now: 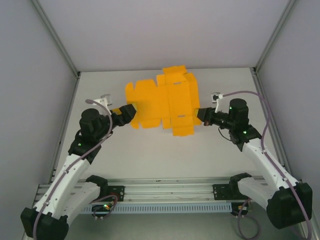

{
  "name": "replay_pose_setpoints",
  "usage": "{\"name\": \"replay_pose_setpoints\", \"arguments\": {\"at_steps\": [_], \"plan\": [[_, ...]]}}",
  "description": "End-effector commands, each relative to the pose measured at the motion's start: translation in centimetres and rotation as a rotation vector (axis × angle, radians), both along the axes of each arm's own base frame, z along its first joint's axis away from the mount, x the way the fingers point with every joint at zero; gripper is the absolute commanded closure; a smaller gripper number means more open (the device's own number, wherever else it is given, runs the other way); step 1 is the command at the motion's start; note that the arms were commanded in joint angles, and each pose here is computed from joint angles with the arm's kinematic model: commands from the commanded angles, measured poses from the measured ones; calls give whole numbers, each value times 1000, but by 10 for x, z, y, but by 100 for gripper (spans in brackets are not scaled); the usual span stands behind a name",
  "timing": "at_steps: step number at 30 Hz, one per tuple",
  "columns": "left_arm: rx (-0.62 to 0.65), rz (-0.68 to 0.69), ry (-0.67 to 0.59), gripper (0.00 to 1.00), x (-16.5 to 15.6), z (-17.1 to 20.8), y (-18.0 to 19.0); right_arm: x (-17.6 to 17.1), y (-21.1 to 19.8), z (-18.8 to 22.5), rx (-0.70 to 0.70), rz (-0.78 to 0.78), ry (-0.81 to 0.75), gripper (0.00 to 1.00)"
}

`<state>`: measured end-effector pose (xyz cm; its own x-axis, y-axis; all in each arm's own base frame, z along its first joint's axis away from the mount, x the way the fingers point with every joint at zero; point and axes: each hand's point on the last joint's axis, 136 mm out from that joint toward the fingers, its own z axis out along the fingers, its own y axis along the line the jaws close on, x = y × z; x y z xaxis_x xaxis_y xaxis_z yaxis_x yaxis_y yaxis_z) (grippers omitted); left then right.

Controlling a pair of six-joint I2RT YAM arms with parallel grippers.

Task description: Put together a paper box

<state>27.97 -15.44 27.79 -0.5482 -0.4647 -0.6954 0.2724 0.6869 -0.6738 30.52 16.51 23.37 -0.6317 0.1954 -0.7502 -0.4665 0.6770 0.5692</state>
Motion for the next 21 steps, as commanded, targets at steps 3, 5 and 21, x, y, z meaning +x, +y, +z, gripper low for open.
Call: {"name": "replay_pose_setpoints", "arguments": {"at_steps": [3, 5, 21], "plan": [[322, 323, 264, 0, -7, -95, 72, -3, 4, -97, -443, 44, 158, 100], [350, 313, 280, 0, -8, -100, 73, 2, 10, -112, -518, 84, 183, 100], [163, -57, 187, 0, 12, -65, -12, 48, 50, -82, -1289, 93, -587, 100]]}}
